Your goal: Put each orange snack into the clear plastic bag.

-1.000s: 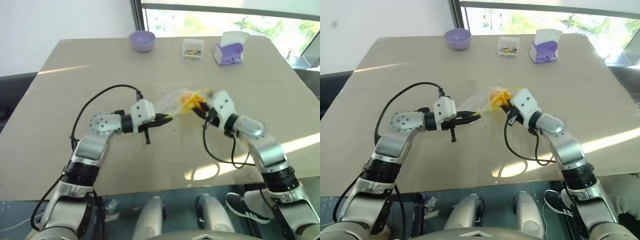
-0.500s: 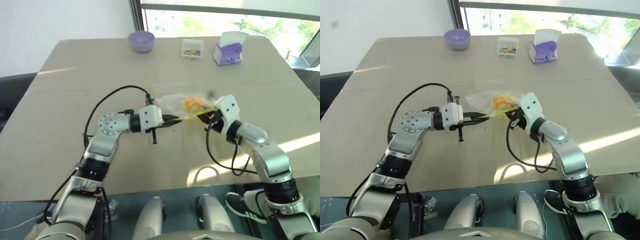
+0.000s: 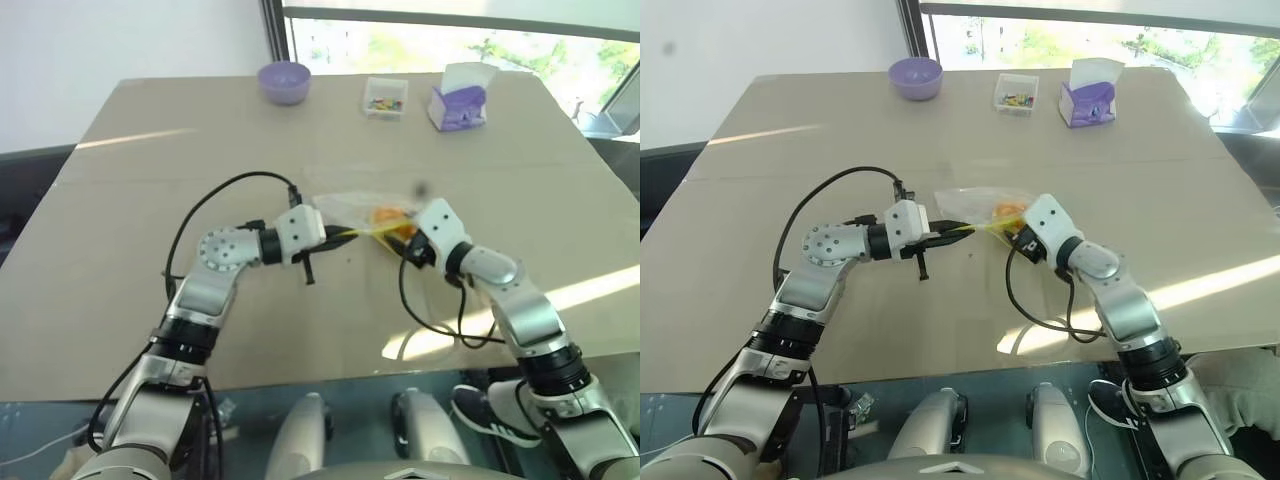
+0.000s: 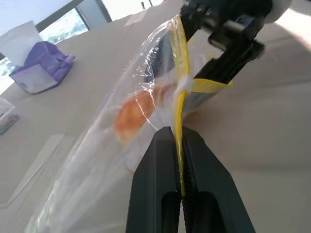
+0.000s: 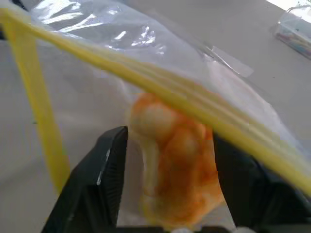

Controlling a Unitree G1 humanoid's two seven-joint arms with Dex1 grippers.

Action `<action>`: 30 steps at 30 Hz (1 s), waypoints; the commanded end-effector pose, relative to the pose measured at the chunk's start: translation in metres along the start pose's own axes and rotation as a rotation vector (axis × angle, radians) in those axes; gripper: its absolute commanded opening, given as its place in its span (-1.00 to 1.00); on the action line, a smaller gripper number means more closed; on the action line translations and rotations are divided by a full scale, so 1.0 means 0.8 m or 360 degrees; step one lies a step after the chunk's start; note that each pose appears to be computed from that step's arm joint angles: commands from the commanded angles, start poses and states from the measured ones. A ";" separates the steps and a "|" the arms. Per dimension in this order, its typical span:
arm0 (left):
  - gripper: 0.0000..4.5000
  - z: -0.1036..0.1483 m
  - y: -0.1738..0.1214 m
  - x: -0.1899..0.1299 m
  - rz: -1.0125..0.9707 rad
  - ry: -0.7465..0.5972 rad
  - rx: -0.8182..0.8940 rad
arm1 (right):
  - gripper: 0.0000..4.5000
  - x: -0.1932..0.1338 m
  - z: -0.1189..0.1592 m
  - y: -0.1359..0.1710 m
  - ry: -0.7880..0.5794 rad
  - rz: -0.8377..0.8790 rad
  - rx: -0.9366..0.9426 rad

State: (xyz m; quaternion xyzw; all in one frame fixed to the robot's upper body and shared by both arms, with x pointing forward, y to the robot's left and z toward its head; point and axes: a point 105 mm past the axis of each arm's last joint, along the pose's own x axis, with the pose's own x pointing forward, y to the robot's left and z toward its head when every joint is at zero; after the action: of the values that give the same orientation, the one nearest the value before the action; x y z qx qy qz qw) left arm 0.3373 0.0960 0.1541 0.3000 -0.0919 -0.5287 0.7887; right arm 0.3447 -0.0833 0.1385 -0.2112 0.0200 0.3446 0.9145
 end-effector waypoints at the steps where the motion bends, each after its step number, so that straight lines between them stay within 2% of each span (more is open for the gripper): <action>1: -0.93 -0.001 0.017 -0.004 0.0130 0.0040 0.0034 | 0.22 -0.021 0.030 -0.008 -0.0143 0.0016 -0.0069; 4: -0.93 -0.006 0.026 -0.003 0.0182 0.0059 0.0010 | 0.22 -0.040 0.030 -0.013 -0.0134 0.0035 -0.0147; 7: -0.93 -0.006 0.032 -0.002 0.0191 0.0047 -0.0005 | -0.11 -0.051 0.022 -0.020 -0.0097 0.0015 -0.0194; 8: -0.93 -0.005 0.033 -0.002 0.0188 0.0039 -0.0012 | -0.32 -0.055 0.021 -0.021 -0.0092 0.0010 -0.0218; 9: -0.93 -0.004 0.034 -0.001 0.0193 0.0028 -0.0028 | -0.43 -0.059 0.021 -0.020 -0.0093 0.0012 -0.0256; 11: -0.93 -0.001 0.037 0.000 0.0200 0.0006 -0.0060 | -0.89 -0.065 0.024 -0.019 -0.0107 0.0007 -0.0322; 14: -0.93 0.004 0.041 0.000 0.0209 -0.0012 -0.0085 | -0.89 -0.071 0.027 -0.018 -0.0099 0.0016 -0.0472; 17: -0.93 0.010 0.045 0.000 0.0216 -0.0040 -0.0129 | -0.49 -0.075 0.022 -0.021 -0.0065 -0.0004 -0.0591; 20: -0.93 0.015 0.048 0.000 0.0218 -0.0056 -0.0158 | 0.13 -0.079 0.018 -0.031 -0.0036 -0.0103 -0.0724; 23: -0.93 0.021 0.052 0.000 0.0232 -0.0075 -0.0180 | 0.13 -0.084 0.002 -0.031 0.0057 -0.0077 -0.0862; 30: -0.93 0.026 0.053 0.001 0.0235 -0.0089 -0.0199 | 0.13 -0.077 -0.031 -0.032 0.0215 -0.0089 -0.0920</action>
State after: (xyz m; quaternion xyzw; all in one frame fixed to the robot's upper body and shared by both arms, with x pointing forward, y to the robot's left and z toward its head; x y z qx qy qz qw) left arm 0.3632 0.1010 0.1720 0.2275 -0.0642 -0.4850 0.8420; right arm 0.3160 -0.1515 0.1324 -0.4782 -0.0127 0.2996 0.8255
